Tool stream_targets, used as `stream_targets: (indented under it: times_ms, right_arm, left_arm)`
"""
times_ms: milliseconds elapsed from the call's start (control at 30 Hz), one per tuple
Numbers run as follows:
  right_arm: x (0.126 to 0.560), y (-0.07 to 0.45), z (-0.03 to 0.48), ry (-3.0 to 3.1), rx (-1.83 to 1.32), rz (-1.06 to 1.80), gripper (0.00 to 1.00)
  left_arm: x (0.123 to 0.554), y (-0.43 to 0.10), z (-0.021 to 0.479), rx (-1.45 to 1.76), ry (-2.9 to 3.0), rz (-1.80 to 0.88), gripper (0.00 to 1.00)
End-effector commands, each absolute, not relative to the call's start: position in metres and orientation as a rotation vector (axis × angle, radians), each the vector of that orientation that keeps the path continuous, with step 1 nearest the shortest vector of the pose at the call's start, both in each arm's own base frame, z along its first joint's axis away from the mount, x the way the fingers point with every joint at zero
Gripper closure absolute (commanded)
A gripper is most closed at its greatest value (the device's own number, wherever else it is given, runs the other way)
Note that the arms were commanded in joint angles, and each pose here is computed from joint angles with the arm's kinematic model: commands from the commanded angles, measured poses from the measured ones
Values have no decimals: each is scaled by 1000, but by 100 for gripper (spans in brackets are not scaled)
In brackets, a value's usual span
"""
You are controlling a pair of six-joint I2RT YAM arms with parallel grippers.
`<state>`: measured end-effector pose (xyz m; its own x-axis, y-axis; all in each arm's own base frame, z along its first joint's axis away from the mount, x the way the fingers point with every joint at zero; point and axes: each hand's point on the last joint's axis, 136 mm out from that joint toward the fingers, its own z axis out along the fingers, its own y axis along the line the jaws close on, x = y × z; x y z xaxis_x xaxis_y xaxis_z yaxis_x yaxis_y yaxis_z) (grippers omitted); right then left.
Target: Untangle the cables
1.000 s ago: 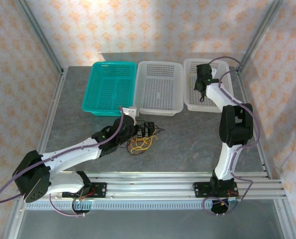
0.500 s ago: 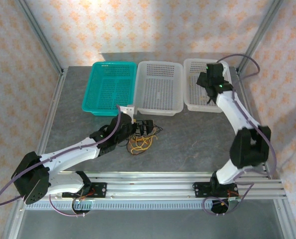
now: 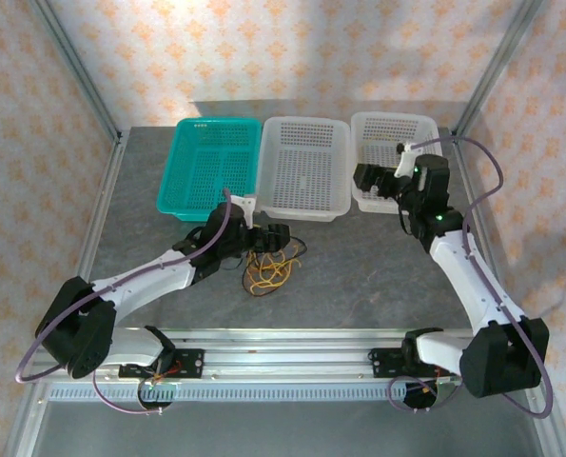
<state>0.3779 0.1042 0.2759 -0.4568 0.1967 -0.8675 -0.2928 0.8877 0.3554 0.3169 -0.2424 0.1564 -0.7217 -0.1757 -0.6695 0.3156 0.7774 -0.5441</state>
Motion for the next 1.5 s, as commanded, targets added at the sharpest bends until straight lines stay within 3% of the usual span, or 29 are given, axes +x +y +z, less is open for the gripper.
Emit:
stream_targets:
  times_ms: [0, 233, 433, 800, 967, 1333, 1467]
  right_arm:
    - [343, 147, 293, 1865, -348, 764, 7]
    - [292, 207, 255, 1853, -649, 911, 16]
    - [247, 256, 230, 1821, -860, 958, 15]
    - [252, 297, 215, 1759, -913, 1009, 19]
    - [262, 309, 208, 1772, -937, 994, 32]
    - [264, 309, 212, 1768, -938, 980, 81]
    - [263, 306, 216, 1761, -930, 967, 91]
  left_arm:
    - [326, -248, 182, 153, 2137, -916, 0]
    - [333, -238, 184, 131, 2135, -902, 0]
    - [339, -225, 186, 96, 2130, -890, 0]
    - [340, -221, 186, 96, 2133, -886, 1]
    - [340, -222, 186, 103, 2138, -886, 1]
    - [341, -223, 179, 110, 2166, -876, 1]
    - [341, -222, 177, 108, 2171, -864, 1]
